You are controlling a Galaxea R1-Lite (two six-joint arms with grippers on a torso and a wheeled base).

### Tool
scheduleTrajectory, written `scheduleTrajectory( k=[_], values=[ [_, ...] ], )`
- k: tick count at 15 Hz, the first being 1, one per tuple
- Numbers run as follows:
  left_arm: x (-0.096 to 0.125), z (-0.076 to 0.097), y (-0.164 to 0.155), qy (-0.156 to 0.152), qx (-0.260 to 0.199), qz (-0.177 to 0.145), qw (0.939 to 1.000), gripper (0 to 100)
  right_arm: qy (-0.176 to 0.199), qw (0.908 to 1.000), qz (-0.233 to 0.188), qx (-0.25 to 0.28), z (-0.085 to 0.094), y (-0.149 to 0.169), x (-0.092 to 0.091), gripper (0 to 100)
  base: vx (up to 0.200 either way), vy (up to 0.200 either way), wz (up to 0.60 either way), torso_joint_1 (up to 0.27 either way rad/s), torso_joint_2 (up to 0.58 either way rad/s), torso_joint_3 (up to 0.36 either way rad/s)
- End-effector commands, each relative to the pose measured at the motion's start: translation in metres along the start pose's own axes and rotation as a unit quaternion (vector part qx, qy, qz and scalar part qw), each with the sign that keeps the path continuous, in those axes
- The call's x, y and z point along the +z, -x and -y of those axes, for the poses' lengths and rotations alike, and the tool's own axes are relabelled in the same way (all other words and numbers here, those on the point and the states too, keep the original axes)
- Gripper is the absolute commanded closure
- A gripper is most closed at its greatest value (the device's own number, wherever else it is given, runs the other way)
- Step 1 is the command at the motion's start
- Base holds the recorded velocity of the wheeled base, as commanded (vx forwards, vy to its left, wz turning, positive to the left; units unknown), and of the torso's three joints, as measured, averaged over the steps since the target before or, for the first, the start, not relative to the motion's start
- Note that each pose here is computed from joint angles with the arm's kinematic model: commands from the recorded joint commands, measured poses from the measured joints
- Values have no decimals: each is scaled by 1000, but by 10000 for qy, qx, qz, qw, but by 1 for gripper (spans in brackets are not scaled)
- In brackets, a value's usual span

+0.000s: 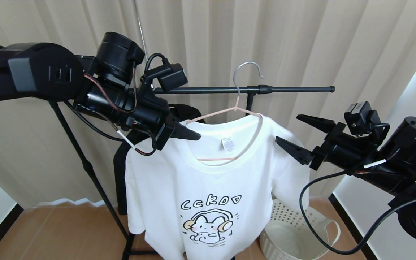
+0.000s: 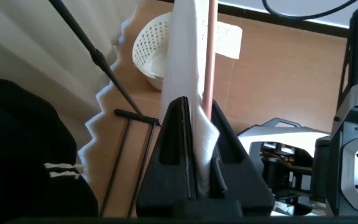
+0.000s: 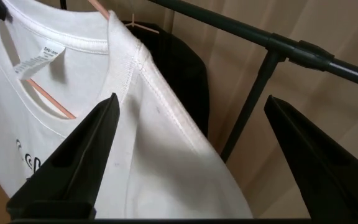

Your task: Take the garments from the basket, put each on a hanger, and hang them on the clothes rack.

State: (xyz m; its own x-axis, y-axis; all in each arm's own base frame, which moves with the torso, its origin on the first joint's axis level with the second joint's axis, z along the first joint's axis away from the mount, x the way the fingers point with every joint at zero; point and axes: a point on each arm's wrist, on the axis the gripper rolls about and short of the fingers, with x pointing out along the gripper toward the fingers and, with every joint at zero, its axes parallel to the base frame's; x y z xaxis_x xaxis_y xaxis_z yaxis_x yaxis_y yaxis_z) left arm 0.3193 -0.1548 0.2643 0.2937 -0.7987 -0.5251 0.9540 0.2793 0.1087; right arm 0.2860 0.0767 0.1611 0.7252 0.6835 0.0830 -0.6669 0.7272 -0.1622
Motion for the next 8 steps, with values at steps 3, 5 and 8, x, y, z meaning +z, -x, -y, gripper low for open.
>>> scheduleTrajectory(
  k=[3,5,8],
  values=[
    [-14,8,23,-53,415,267,9988,100,-20,10000,-40,-6,1,-1,-3,0,0,0,0,0,0,0],
    [-20,13,28,-102,545,387,9977,100,-50,9999,-122,-58,5,-2,-9,0,0,0,0,0,0,0],
    [-29,16,39,-116,828,572,9949,100,96,9992,-396,-46,8,-7,-30,0,0,0,0,0,0,0]
  ],
)
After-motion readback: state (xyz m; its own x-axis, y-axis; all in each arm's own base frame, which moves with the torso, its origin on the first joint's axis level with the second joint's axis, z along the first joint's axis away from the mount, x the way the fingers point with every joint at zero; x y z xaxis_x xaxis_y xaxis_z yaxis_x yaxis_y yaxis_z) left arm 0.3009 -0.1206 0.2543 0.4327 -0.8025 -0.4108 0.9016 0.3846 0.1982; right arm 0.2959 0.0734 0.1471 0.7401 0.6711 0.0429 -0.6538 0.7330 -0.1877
